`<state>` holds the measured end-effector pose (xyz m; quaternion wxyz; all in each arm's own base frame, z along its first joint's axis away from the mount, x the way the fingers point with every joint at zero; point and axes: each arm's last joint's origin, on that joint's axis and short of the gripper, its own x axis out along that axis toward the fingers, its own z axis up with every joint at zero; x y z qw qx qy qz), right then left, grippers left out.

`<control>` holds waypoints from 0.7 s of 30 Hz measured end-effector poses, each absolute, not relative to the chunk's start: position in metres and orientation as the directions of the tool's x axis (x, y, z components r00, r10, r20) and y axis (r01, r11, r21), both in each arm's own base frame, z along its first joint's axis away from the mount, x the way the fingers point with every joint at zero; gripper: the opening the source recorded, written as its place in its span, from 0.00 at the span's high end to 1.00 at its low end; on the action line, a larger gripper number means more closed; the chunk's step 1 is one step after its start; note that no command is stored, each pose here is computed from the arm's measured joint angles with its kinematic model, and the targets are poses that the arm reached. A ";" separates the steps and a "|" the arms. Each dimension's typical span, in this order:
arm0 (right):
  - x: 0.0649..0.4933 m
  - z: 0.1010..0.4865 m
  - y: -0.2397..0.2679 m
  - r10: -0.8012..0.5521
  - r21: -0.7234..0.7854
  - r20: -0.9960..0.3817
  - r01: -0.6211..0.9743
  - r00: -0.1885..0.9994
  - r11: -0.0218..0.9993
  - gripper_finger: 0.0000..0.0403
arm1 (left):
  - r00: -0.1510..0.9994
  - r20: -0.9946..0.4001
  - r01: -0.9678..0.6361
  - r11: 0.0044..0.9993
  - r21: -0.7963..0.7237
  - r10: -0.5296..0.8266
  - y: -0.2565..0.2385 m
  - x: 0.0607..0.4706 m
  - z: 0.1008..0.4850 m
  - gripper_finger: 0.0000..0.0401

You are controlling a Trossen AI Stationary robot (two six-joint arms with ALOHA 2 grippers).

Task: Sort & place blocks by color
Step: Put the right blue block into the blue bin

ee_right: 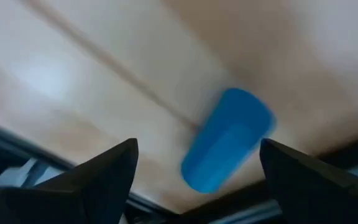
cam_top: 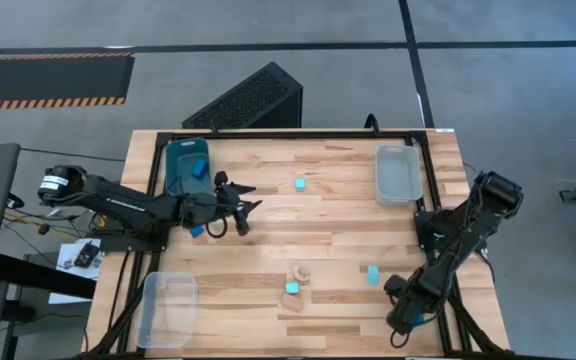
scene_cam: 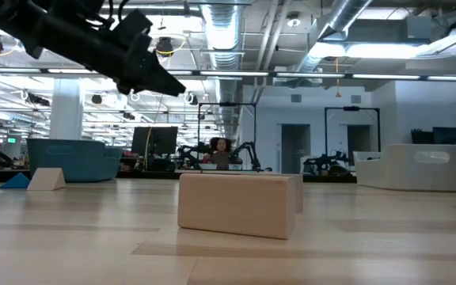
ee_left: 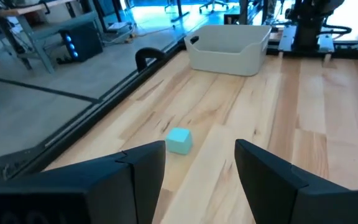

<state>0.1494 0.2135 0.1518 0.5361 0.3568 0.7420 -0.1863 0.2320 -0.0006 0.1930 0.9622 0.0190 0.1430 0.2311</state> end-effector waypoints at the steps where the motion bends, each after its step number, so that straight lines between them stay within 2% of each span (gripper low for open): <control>1: 0.150 0.148 0.215 0.340 0.115 -0.924 0.721 -0.175 0.683 0.11 | 0.852 -0.270 -0.437 0.893 0.107 0.449 -0.001 0.234 0.191 0.54; 8: 0.152 0.120 0.214 0.347 0.052 -0.873 0.643 -0.342 0.764 0.20 | 0.849 -0.277 -0.432 0.893 0.126 0.450 -0.001 0.244 0.177 0.54; 14: 0.161 0.115 0.211 0.376 0.118 -0.858 0.578 -0.350 0.807 0.30 | 0.855 -0.258 -0.431 0.893 0.129 0.450 -0.002 0.247 0.176 0.54; 17: 0.161 0.117 0.208 0.368 0.133 -0.866 0.553 -0.339 0.822 0.39 | 0.855 -0.259 -0.434 0.893 0.118 0.450 -0.002 0.247 0.177 0.54; 21: 0.160 0.117 0.202 0.327 0.104 -0.876 0.523 -0.355 0.846 0.56 | 0.851 -0.261 -0.447 0.890 0.093 0.455 -0.001 0.246 0.176 0.54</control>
